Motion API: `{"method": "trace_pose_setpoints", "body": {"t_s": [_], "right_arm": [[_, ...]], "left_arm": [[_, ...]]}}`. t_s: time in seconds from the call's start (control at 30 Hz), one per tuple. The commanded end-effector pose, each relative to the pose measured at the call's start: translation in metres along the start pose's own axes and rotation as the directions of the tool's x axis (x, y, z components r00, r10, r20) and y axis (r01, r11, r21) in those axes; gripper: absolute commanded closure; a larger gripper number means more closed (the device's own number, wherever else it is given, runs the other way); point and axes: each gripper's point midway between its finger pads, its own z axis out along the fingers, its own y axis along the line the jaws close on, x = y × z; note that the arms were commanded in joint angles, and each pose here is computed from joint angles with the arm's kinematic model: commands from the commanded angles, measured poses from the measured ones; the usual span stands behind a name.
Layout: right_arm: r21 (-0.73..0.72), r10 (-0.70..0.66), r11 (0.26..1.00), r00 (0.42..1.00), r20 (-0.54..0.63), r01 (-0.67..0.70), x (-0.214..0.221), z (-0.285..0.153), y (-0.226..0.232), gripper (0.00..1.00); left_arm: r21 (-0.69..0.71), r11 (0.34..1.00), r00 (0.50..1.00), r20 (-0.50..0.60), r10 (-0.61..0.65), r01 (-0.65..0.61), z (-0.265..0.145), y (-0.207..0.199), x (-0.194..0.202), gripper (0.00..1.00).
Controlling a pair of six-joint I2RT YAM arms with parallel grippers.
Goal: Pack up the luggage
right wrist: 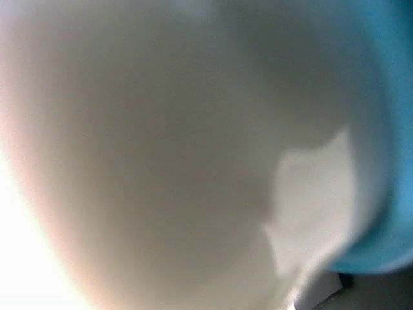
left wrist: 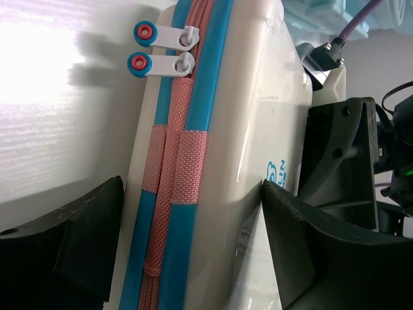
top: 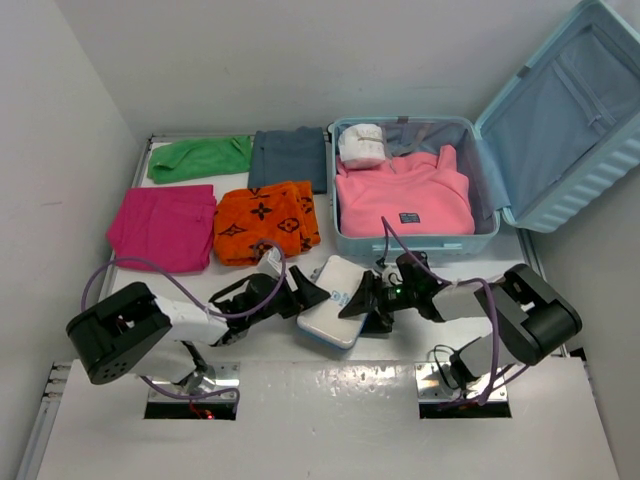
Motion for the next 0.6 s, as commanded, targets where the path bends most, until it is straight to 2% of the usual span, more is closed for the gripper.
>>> {"method": "trace_pose_setpoints", "body": {"t_s": [0.0,0.1,0.17,0.37,0.43,0.47,0.53,0.57], "right_arm": [[-0.213,-0.260,0.922,0.926,0.273,0.322,-0.075,-0.003,0.112,0.20],[-0.212,-0.287,0.910,0.910,0.300,0.357,-0.082,-0.002,0.117,0.15],[-0.238,-0.297,0.894,0.900,0.320,0.380,-0.085,-0.003,0.129,0.12],[-0.276,-0.333,0.859,0.881,0.337,0.431,-0.089,-0.008,0.152,0.09],[-0.292,-0.363,0.835,0.866,0.344,0.467,-0.087,-0.012,0.159,0.16],[-0.298,-0.372,0.828,0.863,0.343,0.475,-0.085,-0.013,0.161,0.28],[-0.314,-0.404,0.803,0.850,0.339,0.507,-0.080,-0.019,0.163,0.42],[-0.311,-0.420,0.793,0.841,0.342,0.523,-0.079,-0.022,0.162,0.55]], "left_arm": [[0.221,0.975,0.951,-0.301,0.065,0.003,-0.019,-0.052,0.065,0.37],[0.225,0.973,0.944,-0.329,0.036,0.041,-0.017,-0.053,0.070,0.41],[0.281,0.957,0.936,-0.351,0.038,0.067,-0.017,-0.068,0.072,0.41],[0.387,0.917,0.929,-0.365,0.060,0.093,-0.018,-0.095,0.068,0.30],[0.445,0.892,0.925,-0.367,0.099,0.081,-0.025,-0.105,0.067,0.23],[0.480,0.874,0.924,-0.364,0.117,0.078,-0.030,-0.113,0.065,0.21],[0.575,0.818,0.916,-0.344,0.205,0.033,-0.045,-0.128,0.063,0.18],[0.611,0.792,0.910,-0.337,0.243,0.015,-0.052,-0.134,0.065,0.17]]}}
